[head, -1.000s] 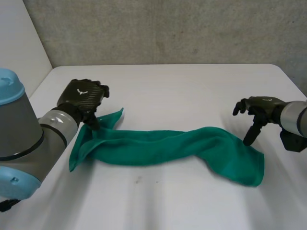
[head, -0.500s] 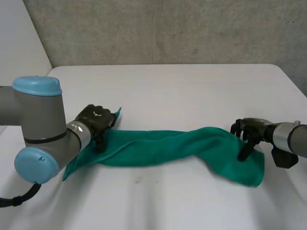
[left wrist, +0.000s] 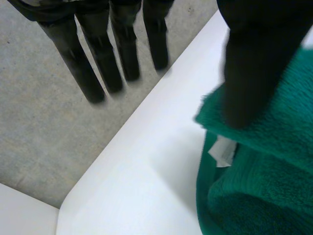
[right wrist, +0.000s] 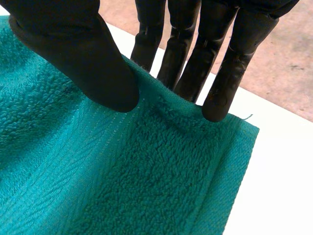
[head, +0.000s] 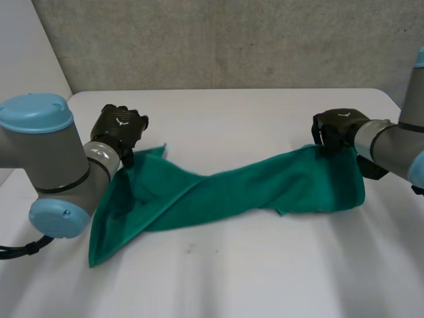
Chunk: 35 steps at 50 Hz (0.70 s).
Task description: Fold the towel.
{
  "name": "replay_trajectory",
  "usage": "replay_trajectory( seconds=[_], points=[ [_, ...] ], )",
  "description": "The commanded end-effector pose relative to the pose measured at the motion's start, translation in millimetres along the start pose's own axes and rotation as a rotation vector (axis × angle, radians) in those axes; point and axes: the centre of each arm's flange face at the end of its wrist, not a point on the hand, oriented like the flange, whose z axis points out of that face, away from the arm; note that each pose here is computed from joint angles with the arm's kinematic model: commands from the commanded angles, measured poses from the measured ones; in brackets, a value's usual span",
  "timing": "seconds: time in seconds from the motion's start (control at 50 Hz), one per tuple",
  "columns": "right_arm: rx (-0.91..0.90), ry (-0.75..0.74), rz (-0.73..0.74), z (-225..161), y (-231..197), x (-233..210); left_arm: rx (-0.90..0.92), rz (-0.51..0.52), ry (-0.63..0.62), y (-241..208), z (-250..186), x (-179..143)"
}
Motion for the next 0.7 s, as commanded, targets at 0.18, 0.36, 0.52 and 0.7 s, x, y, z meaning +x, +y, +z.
replay_trajectory(
  seconds=[0.18,0.36,0.52,0.7],
  points=[
    [-0.133,-0.055,-0.020,-7.6,56.3,-33.2,-0.090,-0.040,0.004,9.3,-74.8,-10.9],
    [-0.131,-0.051,-0.019,-15.4,63.4,-35.9,-0.223,-0.275,0.047,35.8,-116.5,3.5],
    [-0.124,-0.051,-0.021,-21.6,60.5,-36.5,-0.344,-0.347,0.063,69.1,-101.4,14.8],
    [-0.116,-0.048,-0.031,-27.2,57.7,-36.7,-0.377,-0.364,0.052,86.8,-71.8,15.9]
  ],
)
